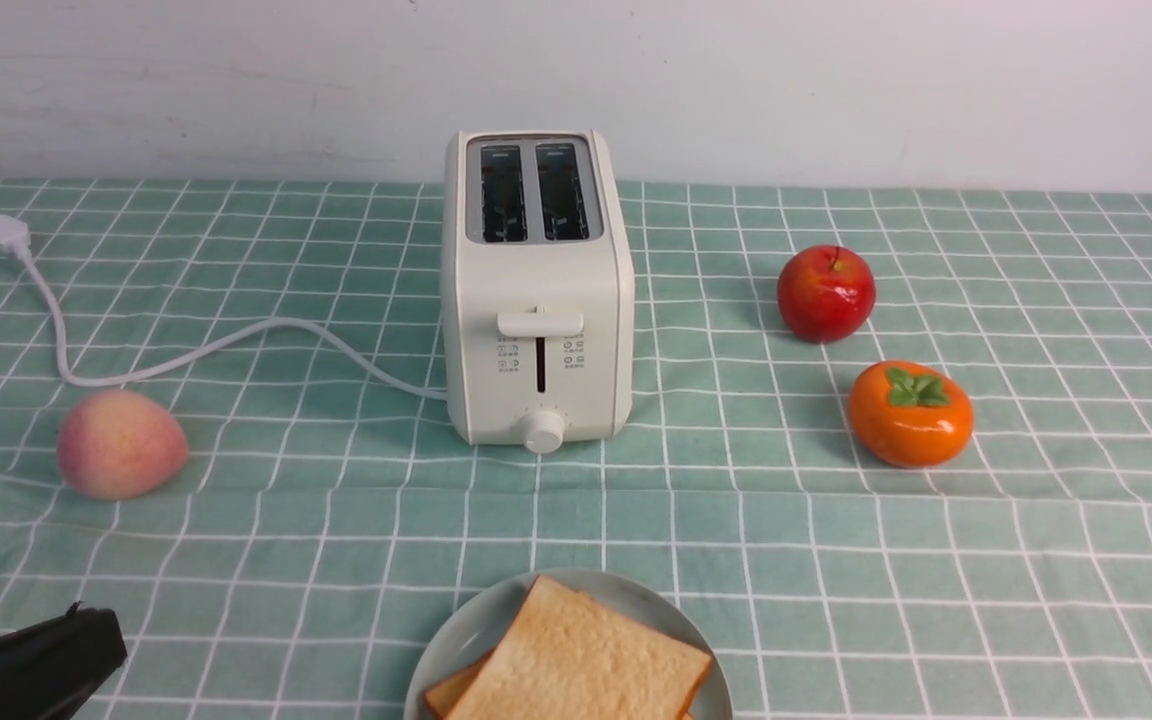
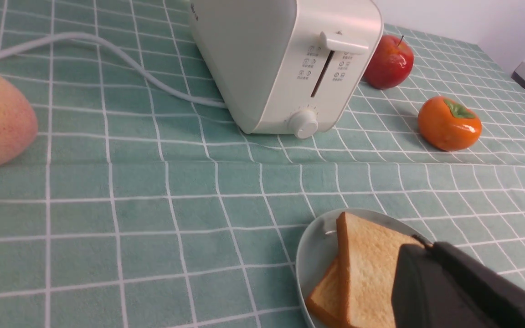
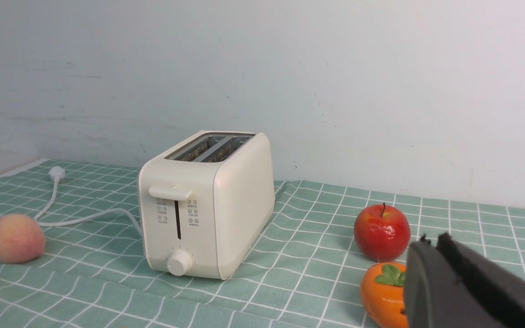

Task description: Take toasted bread from bread machine on blue coffee table place on plate.

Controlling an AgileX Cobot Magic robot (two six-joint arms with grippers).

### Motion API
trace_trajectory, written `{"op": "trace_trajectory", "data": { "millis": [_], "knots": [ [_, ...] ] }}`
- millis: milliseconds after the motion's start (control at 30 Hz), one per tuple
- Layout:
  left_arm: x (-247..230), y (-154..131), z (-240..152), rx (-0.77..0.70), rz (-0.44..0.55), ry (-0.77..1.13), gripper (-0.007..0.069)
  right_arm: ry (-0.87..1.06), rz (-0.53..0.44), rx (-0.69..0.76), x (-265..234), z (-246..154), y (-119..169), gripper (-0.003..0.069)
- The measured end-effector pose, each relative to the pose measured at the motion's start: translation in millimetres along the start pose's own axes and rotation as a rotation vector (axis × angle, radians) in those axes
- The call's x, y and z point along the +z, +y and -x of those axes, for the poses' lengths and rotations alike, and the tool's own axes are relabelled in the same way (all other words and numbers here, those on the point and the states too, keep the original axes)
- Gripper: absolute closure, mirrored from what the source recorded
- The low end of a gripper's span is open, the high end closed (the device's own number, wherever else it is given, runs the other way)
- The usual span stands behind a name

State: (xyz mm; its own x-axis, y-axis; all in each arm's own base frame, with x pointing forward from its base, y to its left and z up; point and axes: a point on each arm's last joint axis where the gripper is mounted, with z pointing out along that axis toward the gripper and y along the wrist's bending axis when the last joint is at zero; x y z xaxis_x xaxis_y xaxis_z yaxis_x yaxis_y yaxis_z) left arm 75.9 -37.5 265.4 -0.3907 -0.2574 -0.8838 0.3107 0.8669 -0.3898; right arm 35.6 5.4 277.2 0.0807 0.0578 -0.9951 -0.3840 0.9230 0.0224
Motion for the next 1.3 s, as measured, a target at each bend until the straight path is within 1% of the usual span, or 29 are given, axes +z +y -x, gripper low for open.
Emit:
{"op": "trace_trajectory", "data": {
  "millis": [67, 133, 267, 367, 433, 533, 667, 1300],
  "knots": [
    [-0.2, 4.0, -5.1, 0.026, 0.007, -0.032, 0.0638, 0.000, 0.000, 0.000, 0.0, 0.0, 0.0, 0.0644],
    [-1.4, 14.0, -16.1, 0.037, 0.041, -0.111, 0.0638, 0.000, 0.000, 0.000, 0.0, 0.0, 0.0, 0.0642],
    [-5.0, 36.6, -45.1, 0.009, 0.150, -0.234, 0.0636, 0.000, 0.000, 0.000, 0.0, 0.0, 0.0, 0.0637],
    [-7.9, 47.5, -62.2, -0.005, 0.220, -0.276, 0.0635, 0.000, 0.000, 0.000, 0.0, 0.0, 0.0, 0.0635],
    [-10.1, 50.0, -67.2, -0.007, 0.252, -0.263, 0.0634, 0.000, 0.000, 0.000, 0.0, 0.0, 0.0, 0.0631],
    [-9.3, 53.5, -76.8, -0.015, 0.288, -0.173, 0.0631, -0.001, 0.001, 0.000, 0.0, 0.1, 0.1, 0.0626],
    [-8.8, 56.4, -86.0, -0.029, 0.317, -0.077, 0.0627, 0.000, 0.000, 0.000, 0.0, 0.0, 0.0, 0.0621],
    [-8.8, 56.7, -87.1, -0.031, 0.321, -0.065, 0.0608, -0.001, 0.000, -0.001, 0.0, 0.1, 0.0, 0.0605]
  ]
}}
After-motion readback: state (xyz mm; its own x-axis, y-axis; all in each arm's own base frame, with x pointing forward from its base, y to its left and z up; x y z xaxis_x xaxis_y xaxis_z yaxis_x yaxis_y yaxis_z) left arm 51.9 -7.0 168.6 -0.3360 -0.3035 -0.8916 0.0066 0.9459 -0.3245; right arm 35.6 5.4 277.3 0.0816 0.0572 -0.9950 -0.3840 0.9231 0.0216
